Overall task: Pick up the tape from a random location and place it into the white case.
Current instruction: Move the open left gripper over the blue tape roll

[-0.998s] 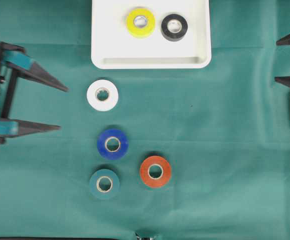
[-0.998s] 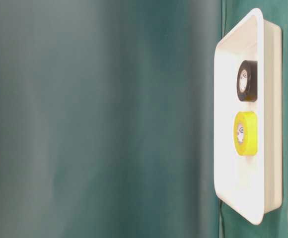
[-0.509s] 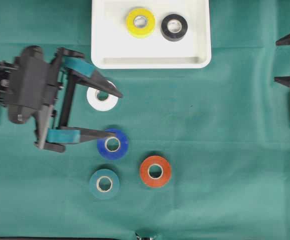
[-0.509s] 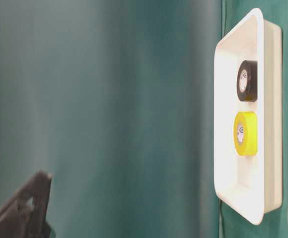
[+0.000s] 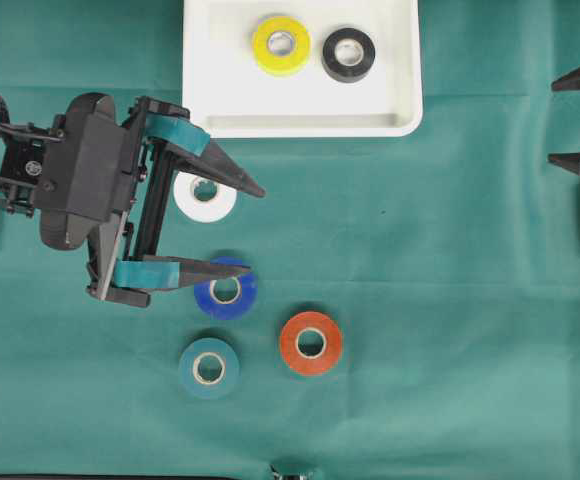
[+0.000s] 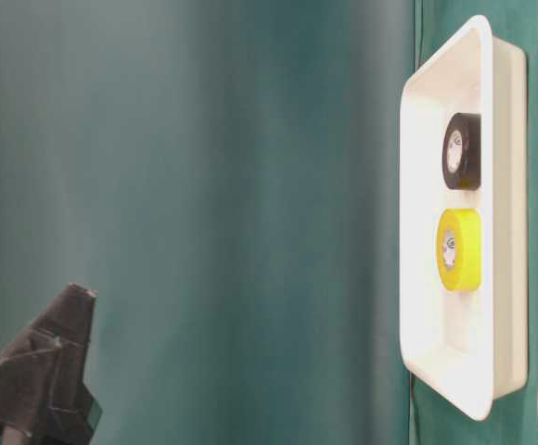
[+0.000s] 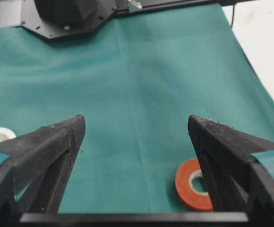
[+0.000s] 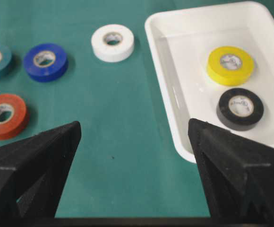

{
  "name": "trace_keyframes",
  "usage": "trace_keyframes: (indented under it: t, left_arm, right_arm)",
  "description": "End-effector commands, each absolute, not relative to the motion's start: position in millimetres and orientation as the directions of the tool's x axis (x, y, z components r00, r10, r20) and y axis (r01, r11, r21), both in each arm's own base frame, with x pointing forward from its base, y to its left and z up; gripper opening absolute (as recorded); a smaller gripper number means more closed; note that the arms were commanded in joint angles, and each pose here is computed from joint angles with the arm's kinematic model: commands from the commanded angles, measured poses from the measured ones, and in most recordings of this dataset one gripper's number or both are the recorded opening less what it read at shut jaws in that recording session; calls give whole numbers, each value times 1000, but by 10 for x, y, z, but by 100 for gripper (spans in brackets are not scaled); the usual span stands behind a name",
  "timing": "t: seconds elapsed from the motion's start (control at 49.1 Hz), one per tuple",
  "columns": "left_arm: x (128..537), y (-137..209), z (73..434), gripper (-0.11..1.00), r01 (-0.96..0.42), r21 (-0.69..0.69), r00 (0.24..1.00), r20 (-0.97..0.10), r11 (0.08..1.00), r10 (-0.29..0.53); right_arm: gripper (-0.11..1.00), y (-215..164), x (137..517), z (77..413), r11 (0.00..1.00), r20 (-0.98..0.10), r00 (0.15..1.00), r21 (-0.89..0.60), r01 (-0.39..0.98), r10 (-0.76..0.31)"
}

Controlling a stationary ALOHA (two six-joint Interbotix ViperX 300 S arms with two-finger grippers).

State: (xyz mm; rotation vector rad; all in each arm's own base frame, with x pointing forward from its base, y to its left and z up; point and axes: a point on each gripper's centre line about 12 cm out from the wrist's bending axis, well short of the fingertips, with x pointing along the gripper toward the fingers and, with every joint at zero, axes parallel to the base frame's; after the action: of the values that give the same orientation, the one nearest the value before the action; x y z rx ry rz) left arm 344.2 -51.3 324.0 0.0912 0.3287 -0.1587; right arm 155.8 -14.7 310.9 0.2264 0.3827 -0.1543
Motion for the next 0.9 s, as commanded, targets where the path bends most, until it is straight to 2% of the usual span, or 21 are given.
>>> trace_keyframes:
  t: [0.0, 0.143, 0.285, 0.57, 0.672, 0.875]
  left_arm:
    - [3446, -503, 3393, 99, 165, 61, 941, -308, 984, -139]
    - [3469, -509, 3457, 99, 171, 57, 915, -378, 984, -137]
    - [3522, -514, 3452, 99, 179, 51, 856, -499, 983, -130]
    - [3695, -536, 3344, 99, 199, 38, 638, -763, 979, -100]
    - [3741, -543, 3345, 99, 204, 35, 582, -808, 978, -93]
    - [3815, -551, 3370, 99, 210, 37, 546, -833, 977, -85]
  right_arm:
    - [90, -148, 1586, 3164, 964, -376, 921, 189, 189, -106]
    - [90, -147, 1592, 3153, 963, -380, 919, 190, 189, -105]
    - [90, -147, 1595, 3151, 963, -382, 918, 190, 189, -105]
    - [90, -148, 1593, 3160, 963, -382, 918, 190, 190, -106]
    - [90, -148, 1594, 3162, 964, -380, 919, 188, 190, -106]
    - [90, -148, 1593, 3154, 964, -383, 918, 188, 190, -106]
